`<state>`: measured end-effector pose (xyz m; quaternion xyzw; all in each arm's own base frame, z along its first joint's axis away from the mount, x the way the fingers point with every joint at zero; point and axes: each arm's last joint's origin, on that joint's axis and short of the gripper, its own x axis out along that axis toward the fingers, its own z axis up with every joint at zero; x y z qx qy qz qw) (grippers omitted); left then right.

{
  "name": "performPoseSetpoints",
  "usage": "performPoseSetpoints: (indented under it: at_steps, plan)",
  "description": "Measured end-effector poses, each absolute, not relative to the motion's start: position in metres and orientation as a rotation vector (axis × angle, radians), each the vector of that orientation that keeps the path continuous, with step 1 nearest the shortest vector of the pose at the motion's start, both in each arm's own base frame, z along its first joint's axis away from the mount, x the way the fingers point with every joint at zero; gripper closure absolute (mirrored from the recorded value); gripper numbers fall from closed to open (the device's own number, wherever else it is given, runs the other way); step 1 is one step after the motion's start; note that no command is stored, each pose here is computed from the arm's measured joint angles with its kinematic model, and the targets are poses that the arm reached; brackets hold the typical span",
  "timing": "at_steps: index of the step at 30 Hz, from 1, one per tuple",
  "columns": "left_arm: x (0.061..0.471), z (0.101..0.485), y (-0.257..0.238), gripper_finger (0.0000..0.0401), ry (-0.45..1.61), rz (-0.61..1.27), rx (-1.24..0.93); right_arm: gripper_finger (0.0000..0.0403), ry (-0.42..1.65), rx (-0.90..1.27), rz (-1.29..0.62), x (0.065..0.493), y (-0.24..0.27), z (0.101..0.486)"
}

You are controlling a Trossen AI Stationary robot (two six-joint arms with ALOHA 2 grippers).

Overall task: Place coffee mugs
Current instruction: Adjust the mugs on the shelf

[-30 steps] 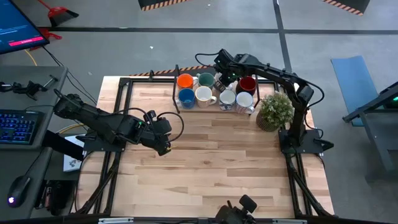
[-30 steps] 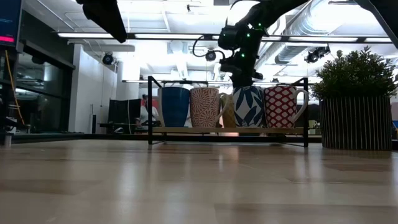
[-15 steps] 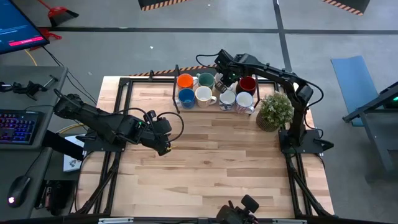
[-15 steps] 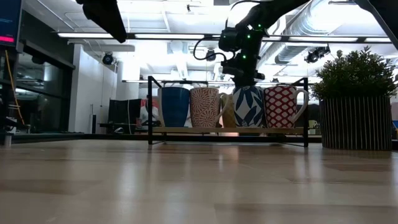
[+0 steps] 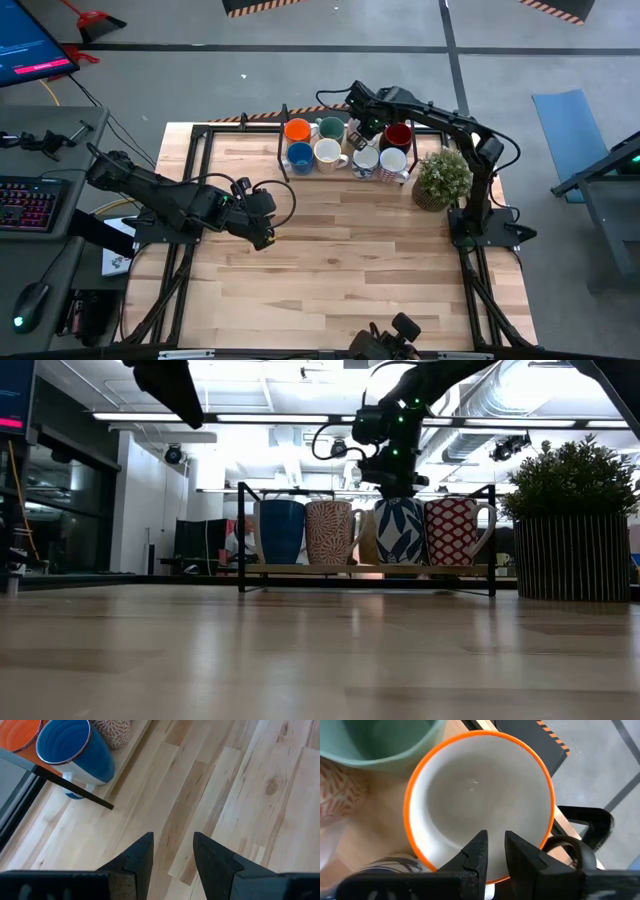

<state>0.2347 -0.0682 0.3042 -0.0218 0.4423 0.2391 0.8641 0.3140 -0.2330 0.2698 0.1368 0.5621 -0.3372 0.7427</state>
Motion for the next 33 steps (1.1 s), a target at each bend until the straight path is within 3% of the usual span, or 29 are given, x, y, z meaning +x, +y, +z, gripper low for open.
performPoseSetpoints:
  at_steps: [25,33]
  plan:
    - [0.235,0.304,-0.068,0.0272,0.93,0.495,-0.032,0.0344,1.23,0.223,-0.723,0.316,-0.235,0.271]
    - [0.235,0.304,-0.068,0.0272,0.93,0.495,-0.033,0.0344,1.17,0.224,-0.711,0.318,-0.235,0.297]
